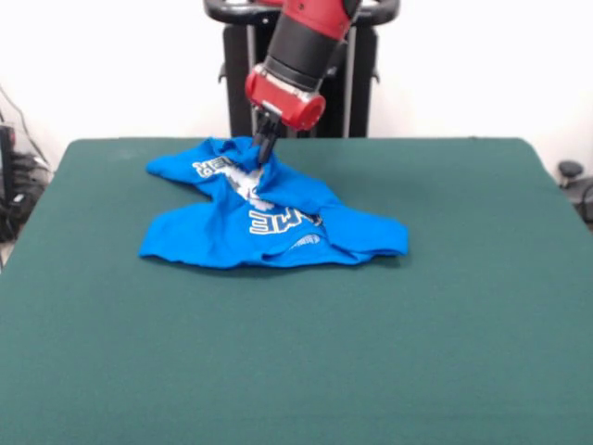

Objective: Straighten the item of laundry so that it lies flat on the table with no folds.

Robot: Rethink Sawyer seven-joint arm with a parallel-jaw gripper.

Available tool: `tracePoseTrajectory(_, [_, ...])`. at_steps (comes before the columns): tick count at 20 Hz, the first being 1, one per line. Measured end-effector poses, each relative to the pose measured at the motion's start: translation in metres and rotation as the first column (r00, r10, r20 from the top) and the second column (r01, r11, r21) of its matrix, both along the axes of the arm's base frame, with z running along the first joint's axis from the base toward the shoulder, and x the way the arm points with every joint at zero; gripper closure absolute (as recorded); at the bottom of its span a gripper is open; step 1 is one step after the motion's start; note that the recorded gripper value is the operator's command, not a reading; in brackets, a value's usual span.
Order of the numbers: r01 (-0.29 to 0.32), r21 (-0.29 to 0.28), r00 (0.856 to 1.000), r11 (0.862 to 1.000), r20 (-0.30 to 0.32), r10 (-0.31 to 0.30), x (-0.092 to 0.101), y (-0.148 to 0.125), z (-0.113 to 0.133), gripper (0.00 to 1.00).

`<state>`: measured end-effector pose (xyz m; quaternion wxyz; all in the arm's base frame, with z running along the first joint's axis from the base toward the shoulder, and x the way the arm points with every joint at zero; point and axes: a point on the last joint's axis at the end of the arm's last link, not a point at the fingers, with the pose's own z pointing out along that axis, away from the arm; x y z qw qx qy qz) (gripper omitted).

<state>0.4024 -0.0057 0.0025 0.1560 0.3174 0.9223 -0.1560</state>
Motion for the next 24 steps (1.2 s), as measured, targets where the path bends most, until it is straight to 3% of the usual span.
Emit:
tracePoseTrajectory(5, [0.013,0.024,0.998,1.0,-0.062,-0.012,-0.034,0.013,-0.015,1.0])
tracePoseTrajectory(12, [0.042,0.07,0.988,0.997,-0.152,-0.031,-0.081,0.038,-0.017,1.0])
tracePoseTrajectory(17, [0.072,0.098,0.984,0.993,-0.168,-0.055,-0.097,0.054,-0.006,1.0])
tracePoseTrajectory(24, [0.082,0.142,0.984,0.987,-0.171,-0.057,-0.101,0.073,-0.003,1.0])
